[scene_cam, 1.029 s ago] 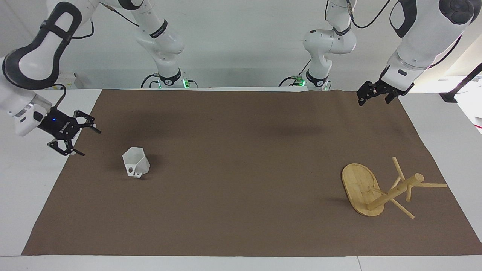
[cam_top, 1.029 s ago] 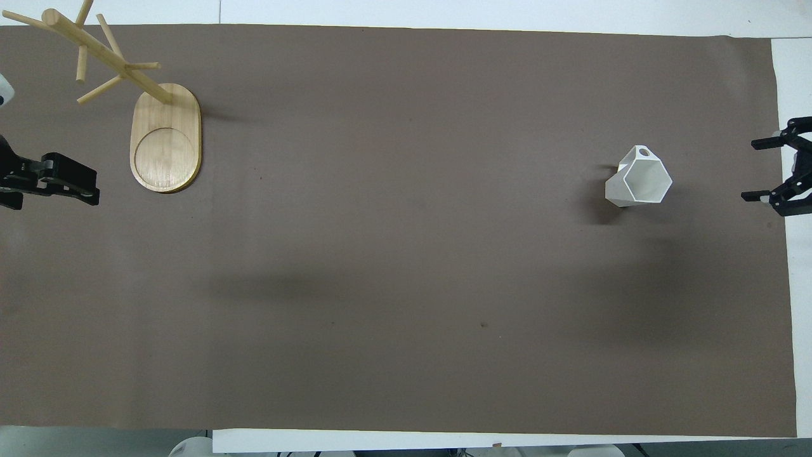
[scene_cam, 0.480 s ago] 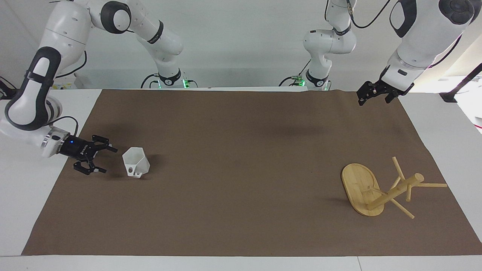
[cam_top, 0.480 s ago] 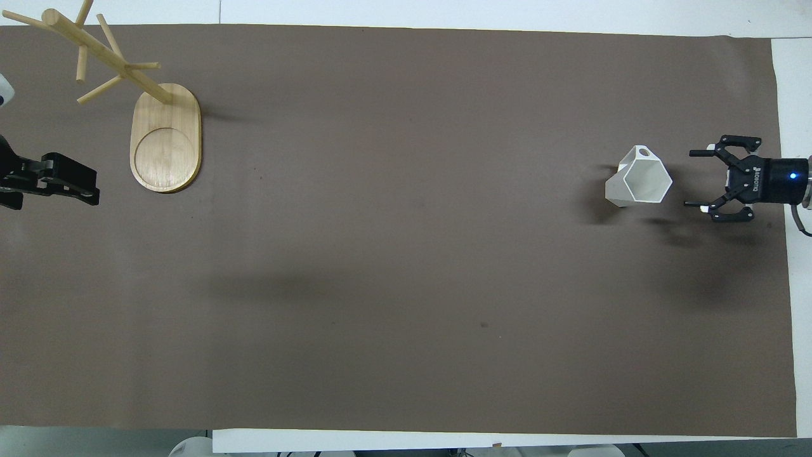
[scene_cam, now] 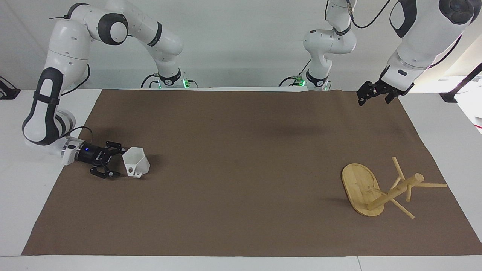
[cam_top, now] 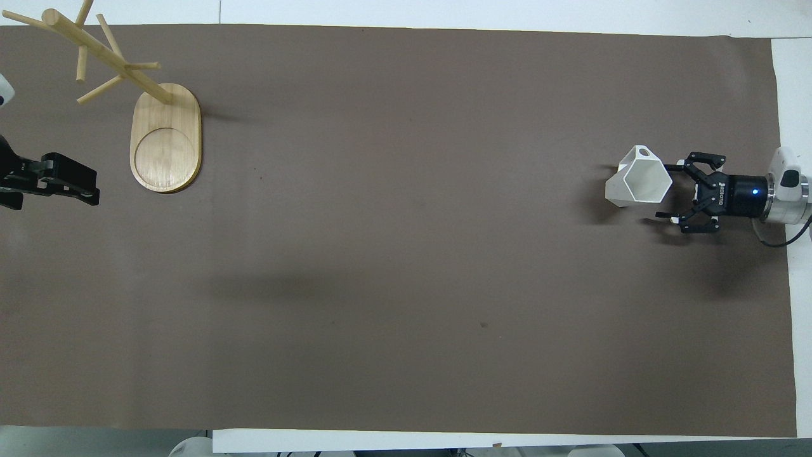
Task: Hang cup on rack
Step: 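Move the open right gripper toward the white mug, then close the right gripper on the white mug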
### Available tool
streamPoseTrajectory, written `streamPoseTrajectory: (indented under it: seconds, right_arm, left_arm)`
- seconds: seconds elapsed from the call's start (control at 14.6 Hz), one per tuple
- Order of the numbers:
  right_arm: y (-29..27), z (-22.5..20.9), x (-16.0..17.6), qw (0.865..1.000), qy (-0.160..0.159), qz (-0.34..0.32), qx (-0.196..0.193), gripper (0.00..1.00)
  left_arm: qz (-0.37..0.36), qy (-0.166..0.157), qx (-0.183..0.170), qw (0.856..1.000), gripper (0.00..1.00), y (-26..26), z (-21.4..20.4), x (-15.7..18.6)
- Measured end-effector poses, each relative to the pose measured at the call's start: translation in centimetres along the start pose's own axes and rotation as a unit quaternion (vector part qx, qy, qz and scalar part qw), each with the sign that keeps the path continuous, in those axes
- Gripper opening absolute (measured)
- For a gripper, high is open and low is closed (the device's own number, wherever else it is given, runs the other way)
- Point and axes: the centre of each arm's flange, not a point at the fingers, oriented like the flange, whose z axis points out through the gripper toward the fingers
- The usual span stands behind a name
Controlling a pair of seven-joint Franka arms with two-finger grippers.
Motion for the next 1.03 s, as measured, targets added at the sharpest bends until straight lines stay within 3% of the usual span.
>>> streamPoseTrajectory:
  seconds: [0.34, 1.03]
  right_arm:
    - [0.2, 1.5, 0.9, 1.000, 0.023, -0.020, 0.009, 1.00]
    - [-0.3, 4.6, 1.1, 0.999, 0.036, -0.028, 0.027, 1.00]
  left_arm:
    - [0.000, 0.000, 0.000, 1.000, 1.00, 0.0, 0.0, 0.0]
    - [0.004, 0.013, -0.001, 1.000, 1.00, 0.1, -0.2, 0.3]
